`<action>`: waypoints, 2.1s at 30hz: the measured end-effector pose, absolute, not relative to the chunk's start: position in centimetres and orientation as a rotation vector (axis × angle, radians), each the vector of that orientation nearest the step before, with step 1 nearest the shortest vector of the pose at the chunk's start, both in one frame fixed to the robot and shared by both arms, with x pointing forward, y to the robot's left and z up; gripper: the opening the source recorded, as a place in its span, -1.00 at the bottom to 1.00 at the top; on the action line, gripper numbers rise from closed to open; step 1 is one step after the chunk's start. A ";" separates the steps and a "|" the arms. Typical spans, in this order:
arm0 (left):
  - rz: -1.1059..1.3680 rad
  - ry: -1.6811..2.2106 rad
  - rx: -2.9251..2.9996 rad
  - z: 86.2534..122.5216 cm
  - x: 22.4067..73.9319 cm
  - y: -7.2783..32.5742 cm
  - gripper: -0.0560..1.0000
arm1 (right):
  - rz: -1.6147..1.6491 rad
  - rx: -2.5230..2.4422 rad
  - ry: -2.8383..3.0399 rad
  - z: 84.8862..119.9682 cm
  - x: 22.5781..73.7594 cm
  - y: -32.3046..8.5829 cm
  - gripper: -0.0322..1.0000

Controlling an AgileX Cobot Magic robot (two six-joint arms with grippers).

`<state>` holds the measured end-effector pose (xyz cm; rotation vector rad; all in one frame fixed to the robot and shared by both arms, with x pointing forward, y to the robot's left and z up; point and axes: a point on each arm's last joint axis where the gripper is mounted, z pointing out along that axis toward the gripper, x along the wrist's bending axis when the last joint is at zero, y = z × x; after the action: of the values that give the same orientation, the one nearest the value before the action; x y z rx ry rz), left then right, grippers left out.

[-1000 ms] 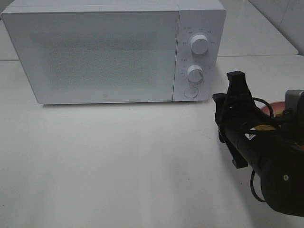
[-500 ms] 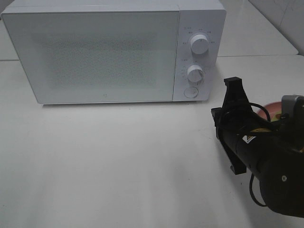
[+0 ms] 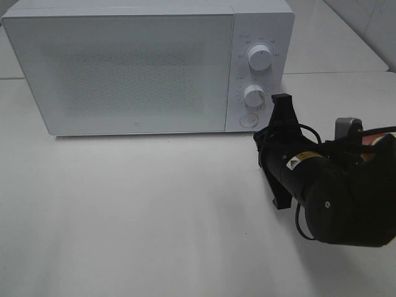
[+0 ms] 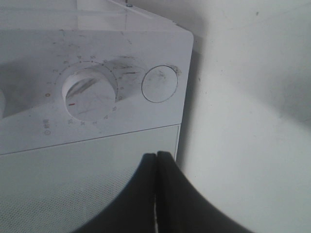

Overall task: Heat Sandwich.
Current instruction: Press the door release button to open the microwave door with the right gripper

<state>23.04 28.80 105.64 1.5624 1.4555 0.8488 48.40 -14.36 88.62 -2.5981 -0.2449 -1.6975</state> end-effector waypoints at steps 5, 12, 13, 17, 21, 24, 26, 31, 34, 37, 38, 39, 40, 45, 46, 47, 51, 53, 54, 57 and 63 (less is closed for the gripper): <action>0.849 1.455 1.562 105.6 23.0 28.8 0.93 | -1.672 -2.607 -0.223 88.0 50.3 -14.1 -0.90; 0.849 1.455 1.562 105.6 23.0 28.8 0.93 | -1.661 -2.600 -0.128 86.9 53.2 -14.4 -0.90; 0.849 1.455 1.562 105.6 23.0 28.8 0.93 | -1.661 -2.600 -0.128 86.9 53.2 -14.4 -0.90; 0.849 1.455 1.562 105.6 23.0 28.8 0.93 | -1.643 -2.597 -0.083 86.2 54.6 -14.3 -0.90; 0.849 1.455 1.562 105.6 23.0 28.8 0.93 | -1.634 -2.583 -0.052 85.6 55.9 -14.0 -0.90; 0.849 1.455 1.562 105.6 23.0 28.8 0.93 | -1.634 -2.579 -0.041 85.4 56.4 -13.9 -0.90; 0.849 1.455 1.562 105.6 23.0 28.8 0.93 | -1.626 -2.585 -0.022 85.1 57.0 -14.0 -0.90; 0.849 1.455 1.562 105.6 23.0 28.8 0.93 | -1.627 -2.591 -0.001 84.8 57.6 -14.3 -0.90; 0.849 1.455 1.562 105.6 23.0 28.8 0.93 | -1.613 -2.595 0.009 84.8 57.9 -14.2 -0.90; 0.848 1.456 1.562 105.6 23.0 28.8 0.93 | -1.608 -2.602 0.013 84.6 57.9 -14.3 -0.90; 0.848 1.456 1.562 105.6 23.0 28.8 0.93 | -1.612 -2.599 0.020 84.6 58.0 -14.3 -0.90; 0.848 1.456 1.562 105.6 23.0 28.8 0.93 | -1.613 -2.599 0.022 84.6 58.0 -14.3 -0.90; 0.848 1.456 1.562 105.6 23.0 28.8 0.93 | -1.613 -2.599 0.022 84.6 58.0 -14.3 -0.90; 0.848 1.456 1.562 105.6 23.0 28.8 0.93 | -1.621 -2.595 0.039 84.7 58.2 -14.3 -0.90; 0.848 1.456 1.562 105.6 23.0 28.8 0.93 | -1.626 -2.595 0.044 84.6 58.3 -14.3 -0.90; 0.848 1.456 1.562 105.6 23.0 28.8 0.93 | -1.644 -2.591 0.038 84.7 58.3 -14.2 -0.90; 0.848 1.456 1.562 105.6 23.0 28.8 0.93 | -1.661 -2.597 0.032 84.8 58.5 -14.2 -0.90; 0.848 1.456 1.562 105.6 23.0 28.8 0.93 | -1.663 -2.608 0.026 84.8 58.7 -14.1 -0.90; 0.848 1.456 1.562 105.6 23.0 28.8 0.93 | -1.663 -2.608 0.026 84.8 58.7 -14.1 -0.90; 0.848 1.456 1.562 105.6 23.0 28.8 0.93 | -1.639 -2.640 0.006 85.0 59.3 -14.1 -0.90; 0.848 1.456 1.562 105.6 23.0 28.8 0.93 | -1.574 -2.685 0.003 85.0 60.0 -14.2 -0.90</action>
<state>23.04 28.80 105.64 1.5616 1.4562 0.8482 60.00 -14.18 85.03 -2.6846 0.0028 -1.5740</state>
